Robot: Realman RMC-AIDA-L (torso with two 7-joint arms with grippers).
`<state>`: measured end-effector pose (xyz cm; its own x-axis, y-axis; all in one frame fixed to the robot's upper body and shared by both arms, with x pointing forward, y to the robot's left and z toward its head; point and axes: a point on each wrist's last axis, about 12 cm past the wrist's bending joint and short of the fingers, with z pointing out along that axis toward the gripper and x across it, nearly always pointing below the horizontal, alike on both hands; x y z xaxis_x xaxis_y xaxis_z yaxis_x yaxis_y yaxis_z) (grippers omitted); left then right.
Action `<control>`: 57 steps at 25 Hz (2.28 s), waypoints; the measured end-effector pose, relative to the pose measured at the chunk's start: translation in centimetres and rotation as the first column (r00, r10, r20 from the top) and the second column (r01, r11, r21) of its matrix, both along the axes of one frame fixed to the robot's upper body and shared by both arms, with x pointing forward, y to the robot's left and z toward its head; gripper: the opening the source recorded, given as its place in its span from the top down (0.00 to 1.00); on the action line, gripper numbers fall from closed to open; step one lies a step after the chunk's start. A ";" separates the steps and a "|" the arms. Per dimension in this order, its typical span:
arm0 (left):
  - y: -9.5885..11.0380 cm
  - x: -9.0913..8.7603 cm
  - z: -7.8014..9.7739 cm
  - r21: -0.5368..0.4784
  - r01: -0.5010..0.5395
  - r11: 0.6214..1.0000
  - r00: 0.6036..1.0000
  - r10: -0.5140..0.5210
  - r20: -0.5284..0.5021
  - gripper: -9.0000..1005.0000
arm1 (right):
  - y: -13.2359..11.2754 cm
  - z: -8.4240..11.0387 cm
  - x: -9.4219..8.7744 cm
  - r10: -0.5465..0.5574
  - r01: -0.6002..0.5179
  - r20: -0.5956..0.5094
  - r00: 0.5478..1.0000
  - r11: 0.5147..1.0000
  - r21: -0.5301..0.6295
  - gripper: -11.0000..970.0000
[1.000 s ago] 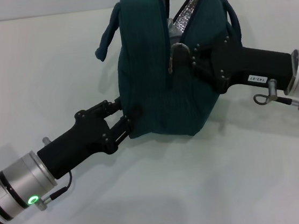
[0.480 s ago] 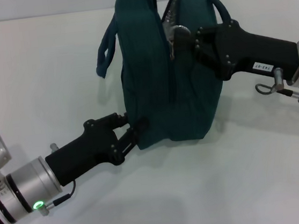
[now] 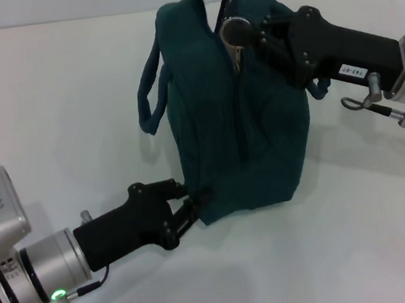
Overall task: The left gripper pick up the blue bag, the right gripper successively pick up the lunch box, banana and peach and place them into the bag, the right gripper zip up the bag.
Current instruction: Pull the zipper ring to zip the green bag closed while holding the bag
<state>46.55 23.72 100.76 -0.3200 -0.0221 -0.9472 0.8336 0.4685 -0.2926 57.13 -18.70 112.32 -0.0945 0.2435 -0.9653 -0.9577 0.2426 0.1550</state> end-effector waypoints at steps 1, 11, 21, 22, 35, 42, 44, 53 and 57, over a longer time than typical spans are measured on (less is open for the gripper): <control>-0.1 -0.1 -0.1 0.004 0.010 1.000 1.000 -0.010 -0.001 0.76 | 0.0 0.1 0.0 0.002 -0.002 -0.004 1.000 1.000 0.001 0.98; -0.4 -1.2 -0.6 0.032 0.084 0.996 0.996 -0.083 -0.026 0.85 | 0.2 0.2 0.6 -0.011 0.011 -0.046 0.999 1.000 0.010 0.98; 0.8 -1.6 -0.3 -0.037 -0.027 0.999 1.000 0.027 -0.015 0.96 | 0.9 0.1 0.0 0.060 -0.060 -0.056 0.997 0.998 -0.008 0.98; 1.2 -1.8 -0.2 -0.056 -0.055 0.997 0.998 0.054 -0.013 0.95 | 0.9 0.1 -0.1 0.064 -0.065 -0.056 0.996 0.998 -0.010 0.98; 2.6 -2.3 2.3 -0.201 -0.060 0.978 0.989 0.085 0.117 0.64 | 1.4 0.6 0.6 0.060 -0.061 -0.036 0.998 0.998 -0.034 0.98; 2.9 -0.7 3.3 -0.228 -0.110 0.967 0.973 0.152 0.175 0.35 | 2.4 1.4 1.3 0.073 -0.074 -0.006 0.997 0.996 -0.058 0.98; 2.8 -0.3 3.4 -0.224 -0.112 0.968 0.972 0.154 0.180 0.35 | 2.5 1.5 1.4 0.077 -0.078 -0.004 0.997 0.995 -0.062 0.98; 2.6 0.8 3.6 -0.223 -0.155 0.962 0.964 0.197 0.179 0.36 | 2.8 1.4 1.4 0.089 -0.089 -0.004 0.996 0.993 -0.079 0.98; 2.9 0.9 3.6 -0.233 -0.190 0.954 0.953 0.237 0.191 0.37 | 2.9 1.5 1.5 0.089 -0.088 0.000 0.996 0.993 -0.083 0.98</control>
